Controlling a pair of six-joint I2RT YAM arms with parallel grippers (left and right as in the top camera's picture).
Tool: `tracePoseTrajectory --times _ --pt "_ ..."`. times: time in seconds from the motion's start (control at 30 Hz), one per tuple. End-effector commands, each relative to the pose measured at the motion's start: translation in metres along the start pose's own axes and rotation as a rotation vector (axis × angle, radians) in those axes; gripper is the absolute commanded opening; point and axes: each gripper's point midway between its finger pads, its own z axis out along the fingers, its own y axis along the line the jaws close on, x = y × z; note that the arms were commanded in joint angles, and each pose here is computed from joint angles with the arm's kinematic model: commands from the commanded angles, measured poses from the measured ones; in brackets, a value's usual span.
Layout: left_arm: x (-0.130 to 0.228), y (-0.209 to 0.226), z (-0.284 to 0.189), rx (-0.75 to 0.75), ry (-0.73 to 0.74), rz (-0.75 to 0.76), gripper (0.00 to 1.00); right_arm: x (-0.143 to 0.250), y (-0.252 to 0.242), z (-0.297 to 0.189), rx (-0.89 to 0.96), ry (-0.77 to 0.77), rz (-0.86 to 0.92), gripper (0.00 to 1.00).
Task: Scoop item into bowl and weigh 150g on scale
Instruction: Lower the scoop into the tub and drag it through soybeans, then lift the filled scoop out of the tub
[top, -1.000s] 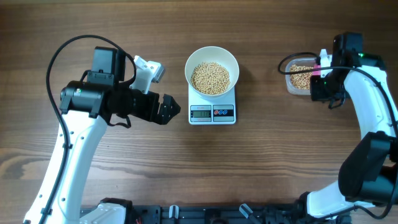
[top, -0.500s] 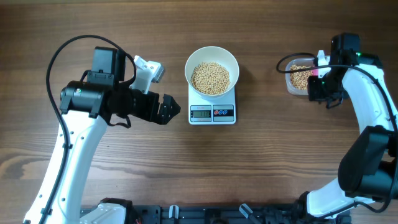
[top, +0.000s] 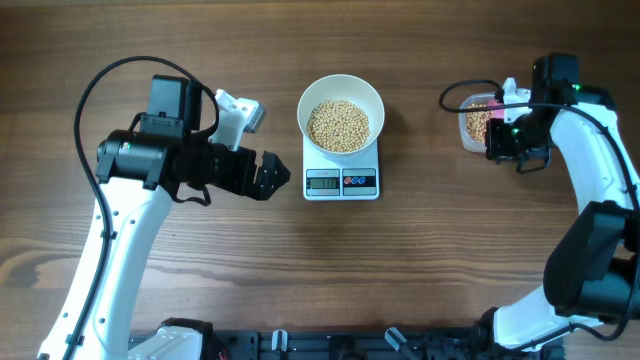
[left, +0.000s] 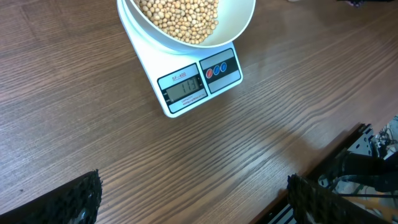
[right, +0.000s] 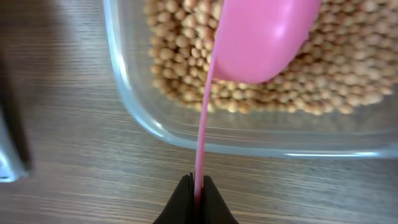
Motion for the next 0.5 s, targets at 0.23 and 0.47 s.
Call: tracePoseTrajectory --times 0.23,0.47 --pt "-0.002 -0.007 -0.005 0.018 -0.019 0.034 1.00 -0.005 0.018 -0.004 -0.305 -0.048 0.107 0.04" --pt "-0.002 -0.007 -0.005 0.018 -0.019 0.034 1.00 -0.004 0.018 -0.009 -0.362 -0.053 0.143 0.04"
